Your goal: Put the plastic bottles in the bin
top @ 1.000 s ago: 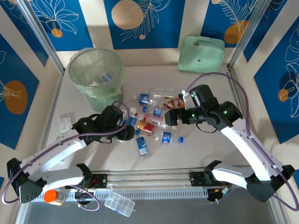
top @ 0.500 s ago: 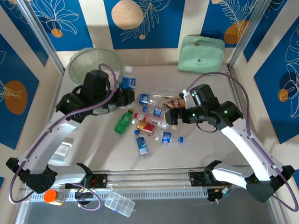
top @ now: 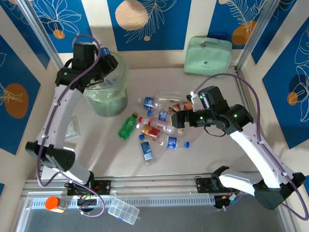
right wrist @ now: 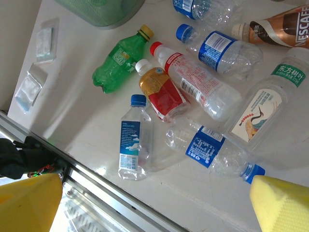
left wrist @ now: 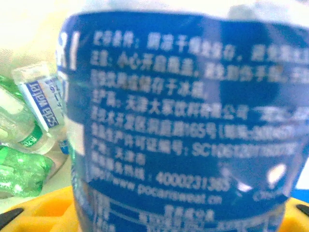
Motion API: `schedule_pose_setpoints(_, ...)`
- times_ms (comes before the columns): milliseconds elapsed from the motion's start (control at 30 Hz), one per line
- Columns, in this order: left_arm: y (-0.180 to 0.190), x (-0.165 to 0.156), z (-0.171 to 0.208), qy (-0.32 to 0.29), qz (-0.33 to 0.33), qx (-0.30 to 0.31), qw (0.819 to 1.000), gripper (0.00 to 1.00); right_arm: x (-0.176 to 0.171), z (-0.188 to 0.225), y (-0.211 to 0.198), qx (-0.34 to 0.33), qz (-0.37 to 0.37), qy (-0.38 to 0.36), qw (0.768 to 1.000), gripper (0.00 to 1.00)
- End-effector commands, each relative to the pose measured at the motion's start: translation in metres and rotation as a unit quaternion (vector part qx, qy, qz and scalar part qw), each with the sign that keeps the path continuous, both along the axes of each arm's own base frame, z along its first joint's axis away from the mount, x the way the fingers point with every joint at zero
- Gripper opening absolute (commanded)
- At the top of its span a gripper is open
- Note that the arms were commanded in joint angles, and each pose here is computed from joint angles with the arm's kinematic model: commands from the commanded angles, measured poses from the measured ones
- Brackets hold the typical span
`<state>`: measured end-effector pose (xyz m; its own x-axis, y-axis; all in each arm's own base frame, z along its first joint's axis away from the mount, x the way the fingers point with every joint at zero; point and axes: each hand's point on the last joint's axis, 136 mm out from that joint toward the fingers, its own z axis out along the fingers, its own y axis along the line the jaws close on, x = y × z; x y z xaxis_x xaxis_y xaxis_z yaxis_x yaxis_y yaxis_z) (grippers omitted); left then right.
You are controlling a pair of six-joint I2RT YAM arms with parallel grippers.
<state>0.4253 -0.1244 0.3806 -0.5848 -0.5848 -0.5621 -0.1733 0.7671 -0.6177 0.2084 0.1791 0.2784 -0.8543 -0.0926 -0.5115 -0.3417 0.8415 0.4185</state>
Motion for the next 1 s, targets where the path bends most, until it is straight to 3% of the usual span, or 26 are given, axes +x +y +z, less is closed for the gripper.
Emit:
schedule_pose_setpoints(0,0.029,0.01,-0.013,0.053,0.108,-0.002,0.993,0.35,-0.008,0.006,-0.004,0.003,-0.002,0.007,1.0,1.0)
schedule_pose_setpoints(233,0.049,0.028,-0.057,0.13,0.221,-0.017,0.967,0.35,-0.011,0.001,-0.007,-0.001,-0.009,0.012,1.0,1.0)
schedule_pose_setpoints(400,0.048,0.042,-0.085,0.162,0.252,-0.04,0.953,0.37,-0.011,0.0,-0.007,-0.002,-0.011,0.013,1.0,1.0)
schedule_pose_setpoints(567,0.055,0.041,-0.131,0.24,0.293,-0.062,0.923,0.38,-0.013,-0.001,-0.011,-0.006,-0.018,0.01,1.0,1.0)
schedule_pose_setpoints(967,0.055,0.058,-0.193,0.31,0.277,-0.058,0.908,0.6,-0.017,-0.006,-0.018,-0.007,-0.026,0.003,1.0,1.0)
